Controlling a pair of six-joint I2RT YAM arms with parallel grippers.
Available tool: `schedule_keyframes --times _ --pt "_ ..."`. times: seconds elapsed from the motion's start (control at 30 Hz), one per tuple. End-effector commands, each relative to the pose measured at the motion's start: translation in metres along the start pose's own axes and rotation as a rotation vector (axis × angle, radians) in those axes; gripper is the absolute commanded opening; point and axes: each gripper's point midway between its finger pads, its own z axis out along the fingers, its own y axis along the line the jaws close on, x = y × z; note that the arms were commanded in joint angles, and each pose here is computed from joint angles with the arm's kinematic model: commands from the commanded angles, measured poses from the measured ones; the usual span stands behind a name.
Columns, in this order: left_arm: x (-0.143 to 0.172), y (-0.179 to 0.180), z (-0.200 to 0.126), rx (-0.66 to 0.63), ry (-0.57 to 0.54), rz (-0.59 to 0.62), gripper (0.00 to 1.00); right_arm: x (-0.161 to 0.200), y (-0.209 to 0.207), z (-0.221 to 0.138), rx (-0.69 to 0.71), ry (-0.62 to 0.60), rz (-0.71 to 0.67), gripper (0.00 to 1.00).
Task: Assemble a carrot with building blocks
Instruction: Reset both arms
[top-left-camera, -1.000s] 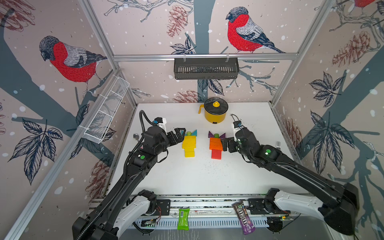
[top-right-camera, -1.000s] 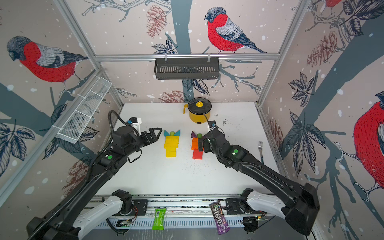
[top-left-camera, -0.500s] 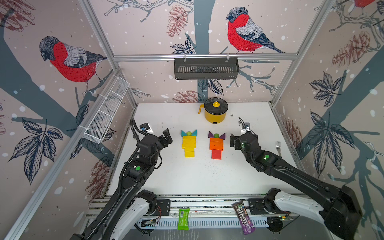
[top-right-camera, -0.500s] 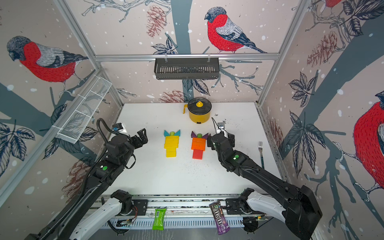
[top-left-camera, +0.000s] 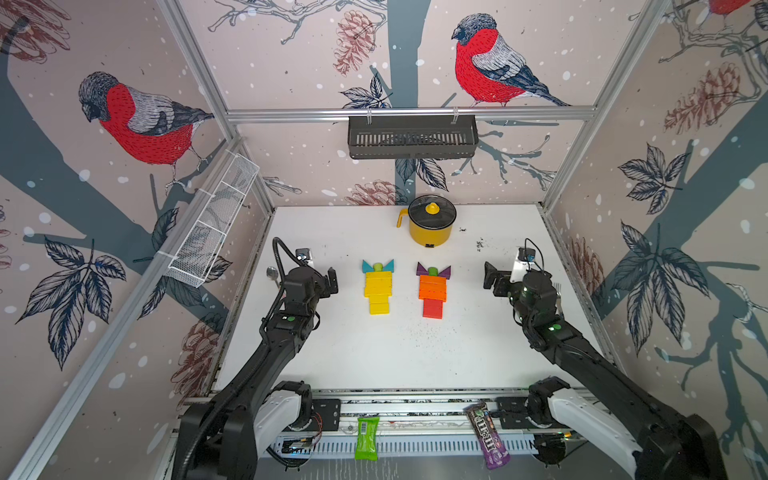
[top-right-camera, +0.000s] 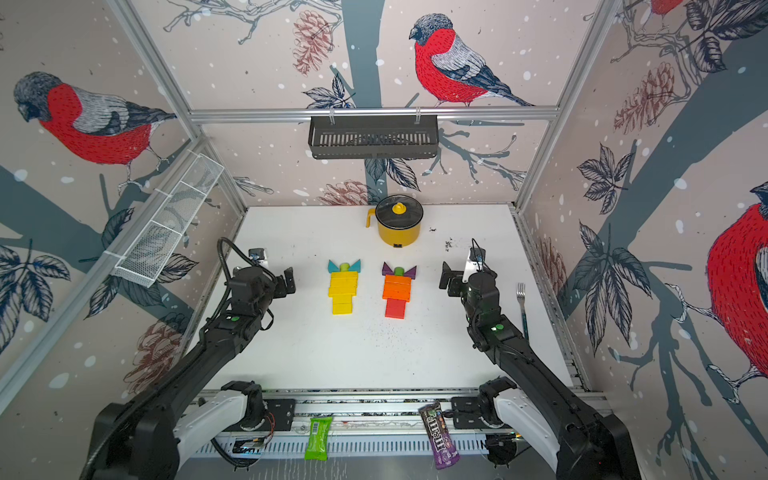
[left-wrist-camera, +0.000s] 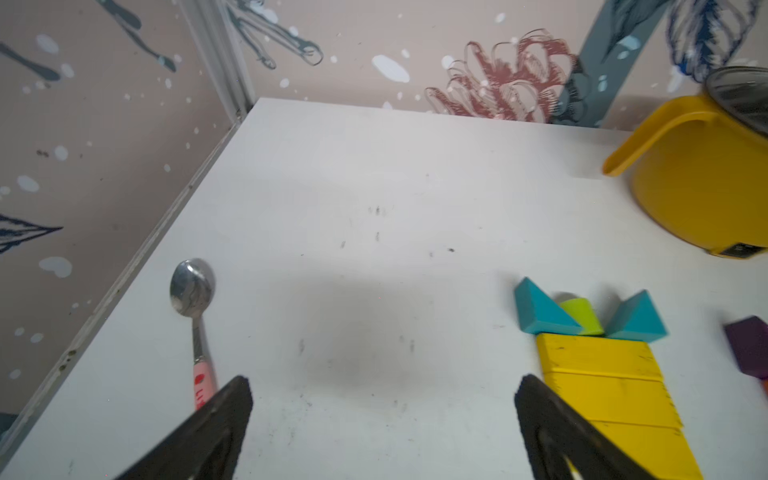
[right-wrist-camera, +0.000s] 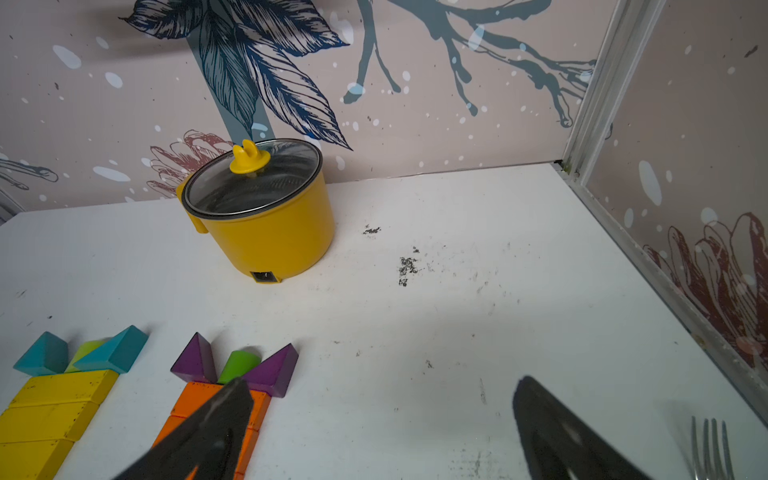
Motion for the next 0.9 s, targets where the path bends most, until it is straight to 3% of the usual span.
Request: schedule_keyframes --times 0.0,0.2,0.27,0.3,0.33,0.4,0.5,0.57,0.67,0.87 --pt "-0.025 0.008 0.013 -0.003 -0.13 -0.009 0.99 -0.01 0.003 0.005 -0.03 -0.061 -0.036 0.99" --pt "0.008 0.043 0.043 -0.202 -0.148 -0.107 0.99 0.004 -0.01 0.015 0.023 -0.077 -0.069 0.99" --pt "0.001 0.027 0.053 -0.141 -0.207 -0.017 0.99 0.007 -0.02 0.016 0.073 -0.099 -0.046 0.99" --pt "-0.003 0.015 0.06 -0.12 -0.186 0.047 0.99 0.011 -0.023 0.016 0.086 -0.109 -0.026 0.99" --pt "0.0 0.014 0.064 -0.159 -0.151 0.047 0.99 0.011 -0.022 0.015 0.073 -0.131 -0.021 1.0" --pt "0.003 0.02 0.052 -0.19 -0.254 0.046 0.99 0.013 -0.022 0.018 0.075 -0.105 -0.028 0.99" --pt "0.012 0.032 0.042 -0.135 -0.296 -0.032 1.0 0.014 -0.024 0.017 0.085 -0.099 -0.05 0.99" --pt "0.01 0.031 0.039 -0.137 -0.322 -0.018 0.99 0.013 -0.025 0.014 0.093 -0.108 -0.051 0.99" --pt "0.013 0.032 0.046 -0.143 -0.261 -0.036 0.99 0.012 -0.034 0.009 0.139 -0.129 -0.061 1.0" --pt "0.012 0.032 0.045 -0.139 -0.268 -0.036 0.99 0.012 -0.059 0.0 0.269 -0.161 -0.125 1.0"
